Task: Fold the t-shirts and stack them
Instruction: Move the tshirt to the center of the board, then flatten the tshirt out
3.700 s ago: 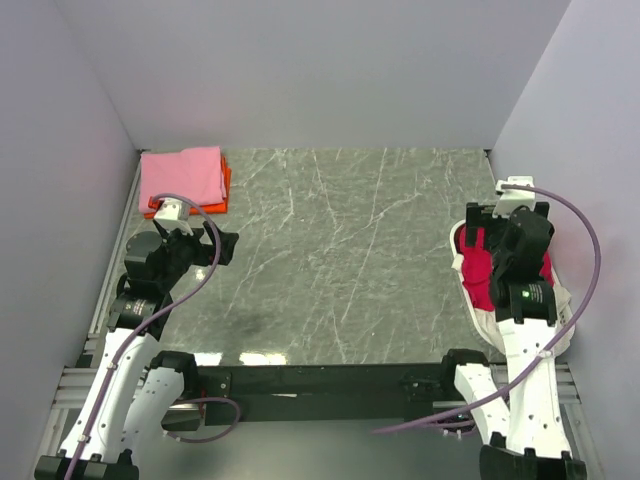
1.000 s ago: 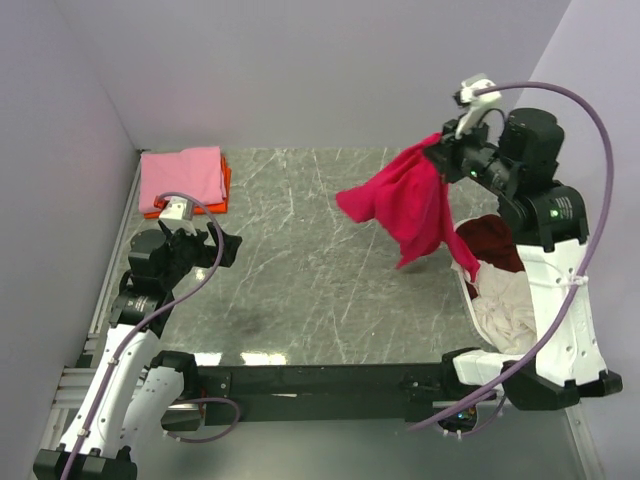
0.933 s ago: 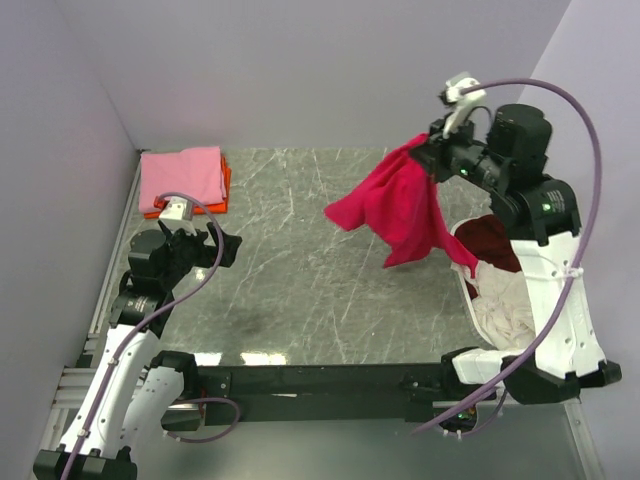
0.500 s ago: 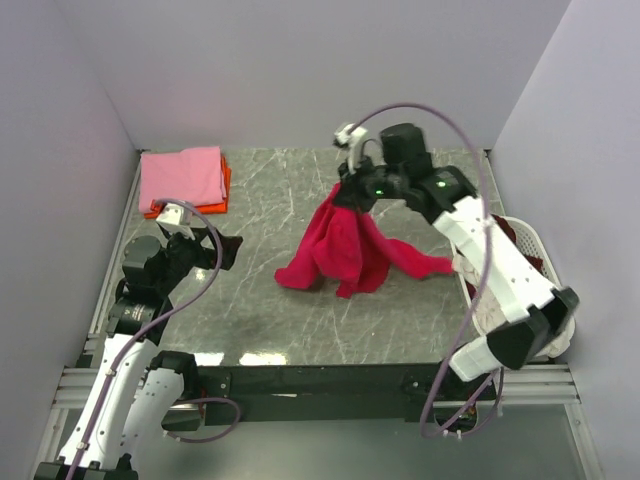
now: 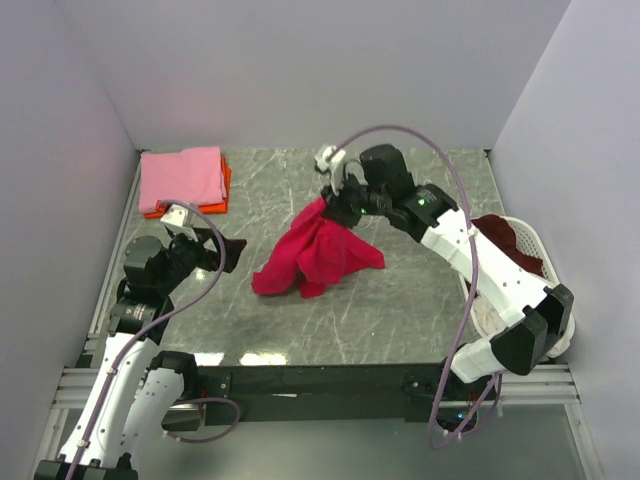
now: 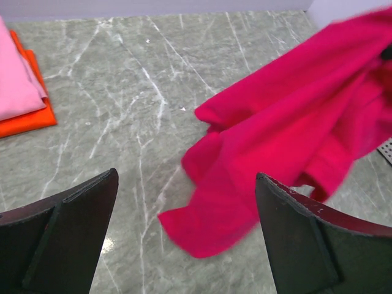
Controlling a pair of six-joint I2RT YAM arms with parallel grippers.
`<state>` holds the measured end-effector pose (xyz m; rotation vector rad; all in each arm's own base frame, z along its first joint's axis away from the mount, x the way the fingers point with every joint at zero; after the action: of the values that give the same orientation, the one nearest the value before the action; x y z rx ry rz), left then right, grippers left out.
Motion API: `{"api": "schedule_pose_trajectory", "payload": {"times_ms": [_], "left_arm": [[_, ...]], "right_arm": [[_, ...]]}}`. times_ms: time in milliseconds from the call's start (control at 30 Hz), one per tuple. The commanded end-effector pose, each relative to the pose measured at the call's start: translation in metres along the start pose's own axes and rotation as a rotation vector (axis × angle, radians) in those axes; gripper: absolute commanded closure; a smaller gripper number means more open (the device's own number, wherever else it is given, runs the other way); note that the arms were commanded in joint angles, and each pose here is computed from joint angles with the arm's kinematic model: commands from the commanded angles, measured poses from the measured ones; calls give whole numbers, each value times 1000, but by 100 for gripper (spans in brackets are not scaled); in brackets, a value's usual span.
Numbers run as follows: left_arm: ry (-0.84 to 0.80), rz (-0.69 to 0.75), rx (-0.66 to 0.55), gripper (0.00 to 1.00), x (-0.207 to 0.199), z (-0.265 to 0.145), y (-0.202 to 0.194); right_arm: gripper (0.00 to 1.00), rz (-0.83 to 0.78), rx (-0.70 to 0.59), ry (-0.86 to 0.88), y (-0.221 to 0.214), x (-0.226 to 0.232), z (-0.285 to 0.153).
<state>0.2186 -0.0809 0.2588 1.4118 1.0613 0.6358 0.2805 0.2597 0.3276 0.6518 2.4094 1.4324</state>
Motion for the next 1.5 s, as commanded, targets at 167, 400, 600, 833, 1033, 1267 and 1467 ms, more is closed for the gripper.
{"api": "schedule_pose_trajectory", "payload": {"times_ms": [167, 400, 600, 833, 1033, 1267, 1467], "left_arm": [[-129, -11, 13, 2, -14, 8, 0], [-189, -13, 73, 2, -25, 22, -13], [-215, 85, 159, 2, -47, 36, -35], [-320, 383, 177, 1, -74, 31, -59], [-426, 525, 195, 1, -83, 31, -77], [-500, 572, 291, 11, -98, 47, -107], [-527, 642, 404, 19, -110, 73, -134]], "right_arm": [[26, -75, 180, 76, -103, -2, 13], [24, -55, 79, 306, -139, -4, -29], [25, -79, 39, 297, -156, -14, -44], [26, -15, 75, 197, -165, -37, -48], [26, 32, 133, 149, -173, -47, -45], [26, 132, 212, 215, -185, -48, -34], [27, 179, 251, 249, -193, -46, -26]]}}
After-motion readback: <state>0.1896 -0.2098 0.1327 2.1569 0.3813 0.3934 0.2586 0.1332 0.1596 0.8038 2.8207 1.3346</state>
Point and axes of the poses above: each gripper's point midway between its finger pads, its own z axis out along the fingers, its own x axis along the line the jaws close on, y = z × x, the point moved 5 cm from there along -z, back along the fingers, and after that the axes turned 3 degrees about z, right-handed, at the moved point
